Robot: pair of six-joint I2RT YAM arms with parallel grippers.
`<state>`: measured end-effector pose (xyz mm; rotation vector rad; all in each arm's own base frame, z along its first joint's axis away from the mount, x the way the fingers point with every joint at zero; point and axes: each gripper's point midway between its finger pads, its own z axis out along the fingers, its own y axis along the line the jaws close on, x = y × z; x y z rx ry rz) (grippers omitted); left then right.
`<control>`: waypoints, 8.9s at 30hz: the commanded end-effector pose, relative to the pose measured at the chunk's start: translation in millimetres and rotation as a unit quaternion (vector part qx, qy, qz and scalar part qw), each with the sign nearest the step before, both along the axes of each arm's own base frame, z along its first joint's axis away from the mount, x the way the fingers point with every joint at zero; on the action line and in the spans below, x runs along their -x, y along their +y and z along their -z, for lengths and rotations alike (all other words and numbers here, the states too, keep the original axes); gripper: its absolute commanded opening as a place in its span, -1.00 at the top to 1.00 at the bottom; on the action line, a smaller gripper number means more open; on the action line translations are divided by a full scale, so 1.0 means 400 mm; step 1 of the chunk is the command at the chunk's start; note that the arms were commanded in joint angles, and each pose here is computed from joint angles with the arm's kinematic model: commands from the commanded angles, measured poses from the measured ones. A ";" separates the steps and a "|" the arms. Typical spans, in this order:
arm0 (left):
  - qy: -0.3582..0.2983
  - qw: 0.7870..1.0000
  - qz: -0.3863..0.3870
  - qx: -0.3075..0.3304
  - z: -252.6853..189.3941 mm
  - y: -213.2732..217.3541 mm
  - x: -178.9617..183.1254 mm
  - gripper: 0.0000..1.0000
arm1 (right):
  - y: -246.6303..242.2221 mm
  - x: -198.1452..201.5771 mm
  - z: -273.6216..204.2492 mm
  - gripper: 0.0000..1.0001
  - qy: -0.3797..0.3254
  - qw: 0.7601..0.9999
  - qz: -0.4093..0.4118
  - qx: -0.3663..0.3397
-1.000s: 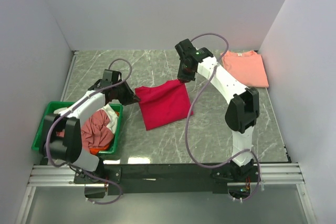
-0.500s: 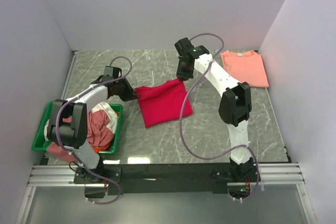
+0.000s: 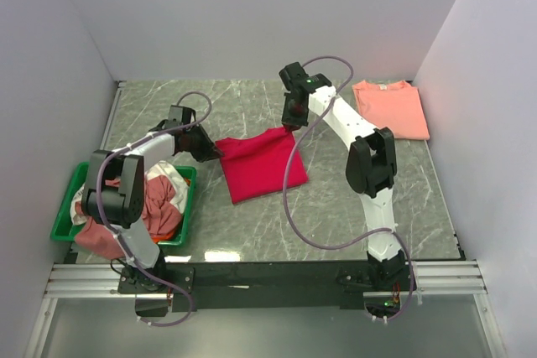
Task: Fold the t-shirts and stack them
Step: Fold the tshirt, then neatly place the folded tshirt to the corner, then reset both grippers
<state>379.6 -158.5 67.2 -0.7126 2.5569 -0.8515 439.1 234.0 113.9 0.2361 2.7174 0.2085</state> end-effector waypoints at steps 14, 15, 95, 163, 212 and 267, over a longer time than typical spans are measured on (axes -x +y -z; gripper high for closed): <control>-0.114 0.990 -0.075 -0.037 -0.173 0.068 -0.167 -0.62 | 0.034 -0.128 -0.158 -0.44 -0.110 0.988 -0.069 -0.089; -0.119 0.990 -0.072 -0.037 -0.183 0.068 -0.161 -0.61 | 0.023 -0.112 -0.162 -0.44 -0.109 0.987 -0.076 -0.089; 0.041 0.997 0.054 -0.049 0.201 -0.031 0.107 0.61 | 0.095 0.206 0.324 -0.40 0.101 0.949 -0.189 -0.233; -0.087 0.995 0.014 -0.036 -0.118 0.049 -0.077 -0.89 | -0.717 -0.271 -0.351 1.00 -0.212 0.940 -0.006 0.267; -0.074 0.994 0.052 -0.067 -0.145 0.055 -0.107 -0.89 | -1.034 -0.306 -0.132 1.00 -0.114 0.923 0.098 0.355; -0.250 0.954 -0.007 -0.166 -0.343 0.199 0.218 -0.91 | -0.239 0.379 -0.239 -0.55 -0.265 0.963 0.035 -0.027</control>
